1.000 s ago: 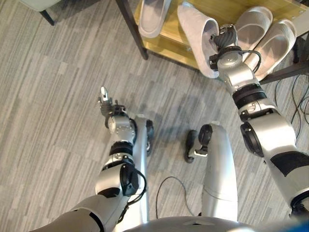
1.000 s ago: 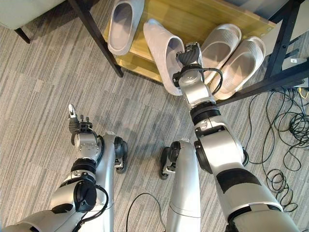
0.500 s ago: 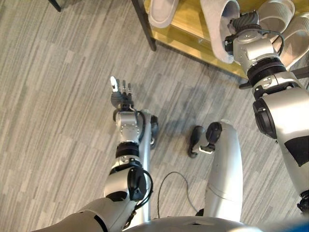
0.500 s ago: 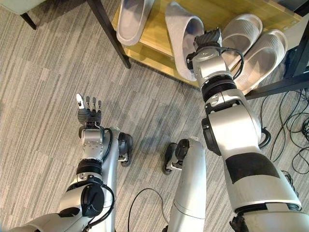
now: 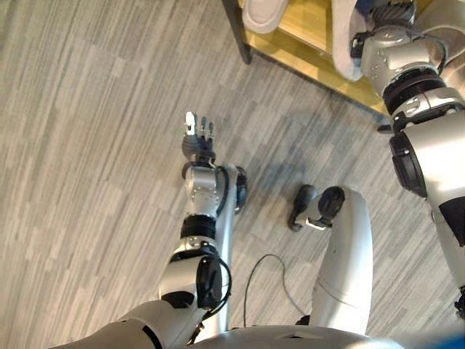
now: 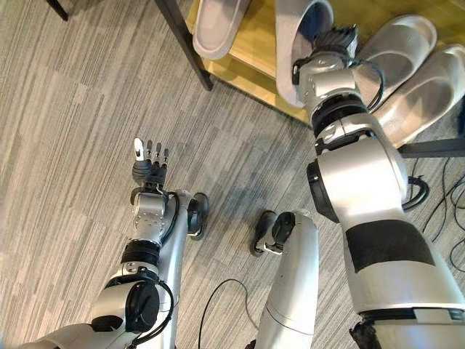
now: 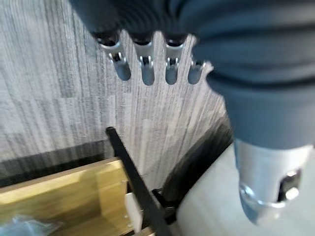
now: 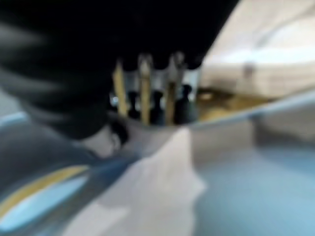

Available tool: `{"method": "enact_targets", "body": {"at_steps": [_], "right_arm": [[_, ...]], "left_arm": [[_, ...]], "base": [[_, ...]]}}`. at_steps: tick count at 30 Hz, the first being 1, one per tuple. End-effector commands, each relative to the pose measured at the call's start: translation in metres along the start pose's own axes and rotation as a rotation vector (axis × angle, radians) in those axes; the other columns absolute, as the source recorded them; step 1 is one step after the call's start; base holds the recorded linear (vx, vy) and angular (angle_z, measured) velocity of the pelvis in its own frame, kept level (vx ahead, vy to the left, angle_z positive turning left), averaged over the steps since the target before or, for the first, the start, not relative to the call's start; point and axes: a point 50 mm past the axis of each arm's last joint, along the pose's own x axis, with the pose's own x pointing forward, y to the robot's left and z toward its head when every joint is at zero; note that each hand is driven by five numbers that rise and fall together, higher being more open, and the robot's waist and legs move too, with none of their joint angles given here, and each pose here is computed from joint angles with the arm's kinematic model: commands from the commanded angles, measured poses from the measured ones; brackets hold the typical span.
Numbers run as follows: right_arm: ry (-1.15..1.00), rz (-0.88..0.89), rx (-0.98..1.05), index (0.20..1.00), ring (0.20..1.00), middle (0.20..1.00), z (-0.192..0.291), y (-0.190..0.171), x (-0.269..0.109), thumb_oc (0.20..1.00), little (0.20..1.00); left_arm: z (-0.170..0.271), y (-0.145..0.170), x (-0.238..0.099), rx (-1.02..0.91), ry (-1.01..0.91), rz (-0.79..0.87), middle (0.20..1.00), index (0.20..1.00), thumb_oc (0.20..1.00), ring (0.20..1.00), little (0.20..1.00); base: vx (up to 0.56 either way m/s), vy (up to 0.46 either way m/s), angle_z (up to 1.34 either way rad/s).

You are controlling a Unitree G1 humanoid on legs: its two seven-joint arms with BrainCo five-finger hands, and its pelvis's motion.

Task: Arrange the slippers neatly on the shoe rack.

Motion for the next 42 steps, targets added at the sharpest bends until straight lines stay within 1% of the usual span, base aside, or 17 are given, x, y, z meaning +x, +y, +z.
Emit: {"method": "enact_targets", "body": {"at_steps": [1,2,3,4,8,10,11,15,22,23,26,30,31,32,35,40,42], "right_arm": [[-0.127,-0.068,0.218,1.000,1.000,1.000,0.065,-0.021,-0.005,1.000,1.000],[-0.089,-0.014,0.268,1.000,1.000,1.000,0.062,-0.015,-0.006,1.000,1.000],[-0.088,-0.012,0.270,1.000,1.000,1.000,0.062,-0.015,-0.006,1.000,1.000],[-0.097,0.022,0.279,1.000,1.000,1.000,0.067,-0.012,-0.008,1.000,1.000],[-0.060,-0.005,0.255,1.000,1.000,1.000,0.057,-0.016,-0.004,1.000,1.000],[-0.043,0.005,0.289,1.000,1.000,1.000,0.055,-0.013,-0.004,1.000,1.000],[-0.029,0.037,0.343,1.000,1.000,1.000,0.054,-0.009,-0.006,1.000,1.000],[-0.040,0.041,0.342,1.000,1.000,1.000,0.051,-0.004,-0.007,1.000,1.000],[-0.017,0.099,0.406,1.000,1.000,1.000,0.034,0.014,-0.011,1.000,1.000],[0.010,0.133,0.481,1.000,1.000,1.000,0.031,0.023,-0.016,1.000,1.000],[0.014,0.143,0.491,1.000,1.000,1.000,0.026,0.029,-0.019,1.000,1.000],[0.020,0.229,0.484,1.000,1.000,1.000,0.017,0.051,-0.032,1.000,1.000],[0.022,0.230,0.484,1.000,1.000,1.000,0.017,0.051,-0.032,1.000,1.000],[0.010,0.270,0.487,1.000,1.000,1.000,0.017,0.061,-0.041,1.000,1.000],[-0.003,0.311,0.493,1.000,1.000,1.000,0.015,0.072,-0.050,1.000,1.000],[-0.013,0.319,0.475,1.000,1.000,1.000,0.012,0.073,-0.051,1.000,1.000],[0.003,0.325,0.504,1.000,1.000,1.000,0.012,0.073,-0.050,1.000,1.000]], "left_arm": [[-0.009,0.058,-0.030,0.068,0.027,0.161,1.000,1.000,1.000,1.000,1.000],[-0.012,0.061,-0.030,0.070,0.049,0.173,1.000,1.000,1.000,1.000,1.000],[-0.011,0.062,-0.030,0.072,0.049,0.173,1.000,1.000,1.000,1.000,1.000],[-0.011,0.063,-0.031,0.138,0.069,0.163,1.000,1.000,1.000,1.000,1.000],[-0.014,0.058,-0.034,0.204,0.082,0.128,1.000,1.000,1.000,1.000,1.000],[-0.016,0.059,-0.037,0.223,0.086,0.128,1.000,1.000,1.000,1.000,1.000],[-0.015,0.060,-0.037,0.242,0.079,0.129,1.000,1.000,1.000,1.000,1.000],[-0.016,0.055,-0.035,0.258,0.066,0.119,1.000,1.000,1.000,1.000,1.000],[-0.010,0.060,-0.040,0.347,0.031,0.135,1.000,1.000,1.000,1.000,1.000],[-0.010,0.060,-0.041,0.342,0.019,0.144,1.000,1.000,1.000,1.000,1.000],[-0.009,0.061,-0.041,0.360,0.016,0.154,1.000,1.000,1.000,1.000,1.000],[-0.011,0.054,-0.040,0.348,0.009,0.145,1.000,1.000,1.000,1.000,1.000],[-0.011,0.054,-0.041,0.348,0.009,0.147,1.000,1.000,1.000,1.000,1.000],[-0.011,0.053,-0.041,0.355,0.003,0.146,1.000,1.000,1.000,1.000,1.000],[-0.014,0.051,-0.043,0.370,0.007,0.145,1.000,1.000,1.000,1.000,1.000],[-0.015,0.050,-0.044,0.371,-0.001,0.154,1.000,1.000,1.000,1.000,1.000],[-0.015,0.049,-0.044,0.377,-0.002,0.160,1.000,1.000,1.000,1.000,1.000]], "base": [[0.04,0.016,0.11],[0.04,0.016,0.07],[0.06,0.020,0.07],[0.04,0.008,0.07],[0.03,0.008,0.07],[0.01,0.006,0.02],[0.00,0.000,0.00],[-0.05,0.014,0.01],[-0.02,0.002,0.00],[-0.01,-0.004,-0.03],[-0.01,0.000,-0.06],[0.00,0.000,0.00],[0.00,0.000,0.00],[0.00,0.000,0.00],[0.00,0.000,0.00],[0.00,0.000,0.00],[-0.01,-0.016,0.00]]}}
